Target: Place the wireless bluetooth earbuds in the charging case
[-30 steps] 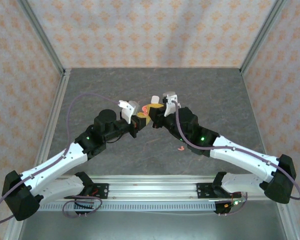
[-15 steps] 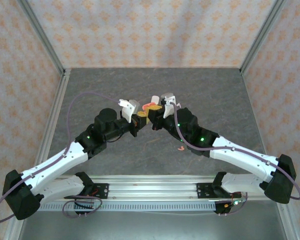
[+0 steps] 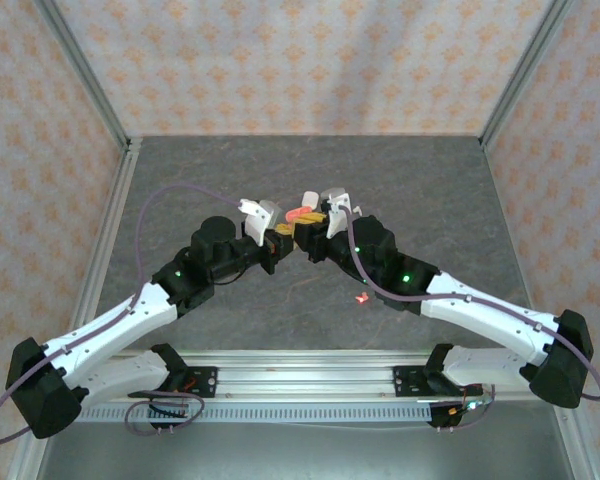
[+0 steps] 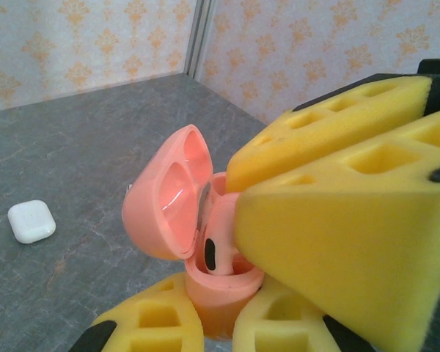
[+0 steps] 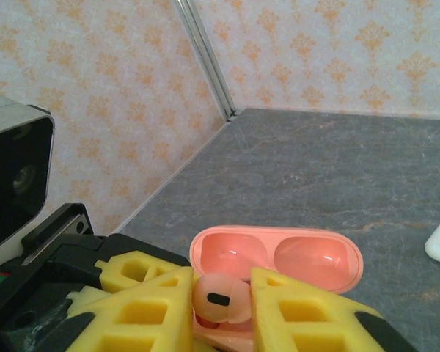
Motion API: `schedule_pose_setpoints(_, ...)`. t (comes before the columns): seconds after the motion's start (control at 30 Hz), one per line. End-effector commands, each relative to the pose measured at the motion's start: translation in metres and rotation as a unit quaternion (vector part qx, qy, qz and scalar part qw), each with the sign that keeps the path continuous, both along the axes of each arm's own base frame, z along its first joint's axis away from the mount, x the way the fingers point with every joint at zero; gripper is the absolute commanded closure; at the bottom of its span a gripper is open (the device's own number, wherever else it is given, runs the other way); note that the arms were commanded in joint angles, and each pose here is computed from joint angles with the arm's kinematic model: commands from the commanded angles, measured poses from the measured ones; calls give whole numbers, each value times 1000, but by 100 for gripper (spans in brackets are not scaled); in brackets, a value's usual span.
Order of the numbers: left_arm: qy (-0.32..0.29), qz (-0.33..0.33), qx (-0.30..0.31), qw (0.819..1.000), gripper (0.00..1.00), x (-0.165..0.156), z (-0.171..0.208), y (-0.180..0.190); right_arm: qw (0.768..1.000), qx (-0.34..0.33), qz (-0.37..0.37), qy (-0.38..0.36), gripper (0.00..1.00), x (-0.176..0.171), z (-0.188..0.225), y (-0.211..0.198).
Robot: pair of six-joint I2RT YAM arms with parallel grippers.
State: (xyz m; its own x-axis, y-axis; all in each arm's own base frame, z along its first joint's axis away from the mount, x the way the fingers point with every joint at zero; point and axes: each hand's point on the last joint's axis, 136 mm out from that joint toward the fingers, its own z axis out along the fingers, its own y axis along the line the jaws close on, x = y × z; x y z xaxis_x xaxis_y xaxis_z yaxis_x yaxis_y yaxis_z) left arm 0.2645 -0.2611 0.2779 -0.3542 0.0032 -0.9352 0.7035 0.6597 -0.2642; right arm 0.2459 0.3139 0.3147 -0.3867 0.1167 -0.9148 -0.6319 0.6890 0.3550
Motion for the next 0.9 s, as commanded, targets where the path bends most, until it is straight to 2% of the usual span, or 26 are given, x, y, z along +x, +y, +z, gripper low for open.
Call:
schedule_pose_setpoints(0.0, -35, -4, -27, 999, 100, 1, 33, -5, 999, -5, 32, 27, 73, -10, 0, 9)
schedule_pose_setpoints(0.23, -31, -5, -22, 999, 100, -1, 29, -4, 999, -6, 20, 49, 55, -9, 10, 7)
schedule_pose_setpoints(0.3, -31, -5, -22, 999, 100, -1, 29, -4, 998, -4, 12, 54, 52, -8, 13, 4)
schedule_pose_setpoints(0.63, -32, -6, -15, 999, 100, -4, 28, -1, 996, 41, -28, 81, 49, -3, 41, -12)
schedule_pose_setpoints(0.87, -33, -5, -12, 999, 100, -7, 26, 2, 990, 60, -9, 128, 48, -3, 44, -11)
